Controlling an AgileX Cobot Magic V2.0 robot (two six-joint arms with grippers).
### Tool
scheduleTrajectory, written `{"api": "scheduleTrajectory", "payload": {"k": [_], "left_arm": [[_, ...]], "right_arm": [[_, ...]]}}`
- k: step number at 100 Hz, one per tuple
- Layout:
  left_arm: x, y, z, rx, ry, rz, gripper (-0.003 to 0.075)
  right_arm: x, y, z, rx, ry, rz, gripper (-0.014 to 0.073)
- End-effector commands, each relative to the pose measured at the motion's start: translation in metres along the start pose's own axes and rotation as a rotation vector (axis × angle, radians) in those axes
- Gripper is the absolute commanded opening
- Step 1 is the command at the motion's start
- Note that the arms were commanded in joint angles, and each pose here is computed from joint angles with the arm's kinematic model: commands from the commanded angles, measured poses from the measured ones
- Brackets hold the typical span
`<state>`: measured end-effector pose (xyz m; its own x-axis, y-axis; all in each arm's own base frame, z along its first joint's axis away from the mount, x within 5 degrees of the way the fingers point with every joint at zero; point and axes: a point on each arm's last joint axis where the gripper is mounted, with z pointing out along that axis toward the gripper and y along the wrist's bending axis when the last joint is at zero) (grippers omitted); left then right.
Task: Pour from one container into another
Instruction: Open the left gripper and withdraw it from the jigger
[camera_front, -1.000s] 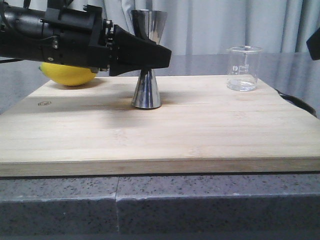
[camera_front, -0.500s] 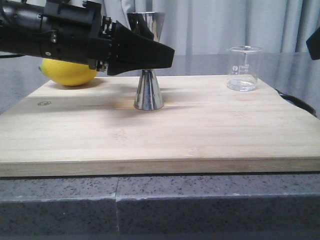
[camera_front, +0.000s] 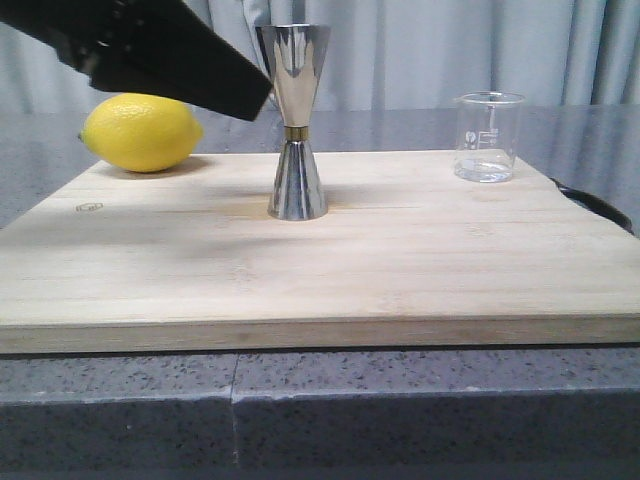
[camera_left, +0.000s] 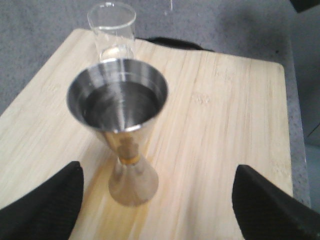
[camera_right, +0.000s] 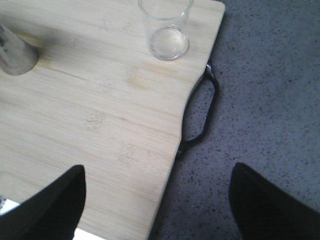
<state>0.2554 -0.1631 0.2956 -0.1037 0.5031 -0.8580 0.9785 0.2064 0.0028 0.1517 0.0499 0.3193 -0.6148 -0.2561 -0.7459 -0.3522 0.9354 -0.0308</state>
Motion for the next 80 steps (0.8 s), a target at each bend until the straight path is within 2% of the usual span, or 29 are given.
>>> {"api": "scheduleTrajectory", "payload": {"k": [1,14,29,40,58,80], "left_arm": [[-0.024,-0.014,-0.028,-0.071,0.021,-0.014,0.0568],[-0.027,-0.024,-0.059,-0.213,0.187,-0.112,0.0568],[-0.029,-0.037,-0.096,-0.427,0.286,-0.251,0.0568],[-0.029,-0.049,-0.122,-0.583,0.297,-0.357,0.0568],[-0.026,-0.069,-0.153,-0.761,0.275,-0.47,0.0567],[-0.006,-0.091,-0.17,-0.904,0.177,-0.579,0.0567]], "right_arm": [[-0.016,-0.004,-0.013,0.04,-0.085,-0.038,0.0513],[-0.019,-0.006,-0.016,0.059,-0.09,-0.058,0.0513],[-0.016,-0.006,-0.016,0.058,-0.065,-0.056,0.0513],[-0.014,-0.006,-0.016,0.055,-0.038,-0.008,0.0513],[-0.011,-0.006,-0.018,0.055,-0.021,0.057,0.0513],[-0.009,-0.006,-0.034,0.071,-0.086,0.053,0.0513]]}}
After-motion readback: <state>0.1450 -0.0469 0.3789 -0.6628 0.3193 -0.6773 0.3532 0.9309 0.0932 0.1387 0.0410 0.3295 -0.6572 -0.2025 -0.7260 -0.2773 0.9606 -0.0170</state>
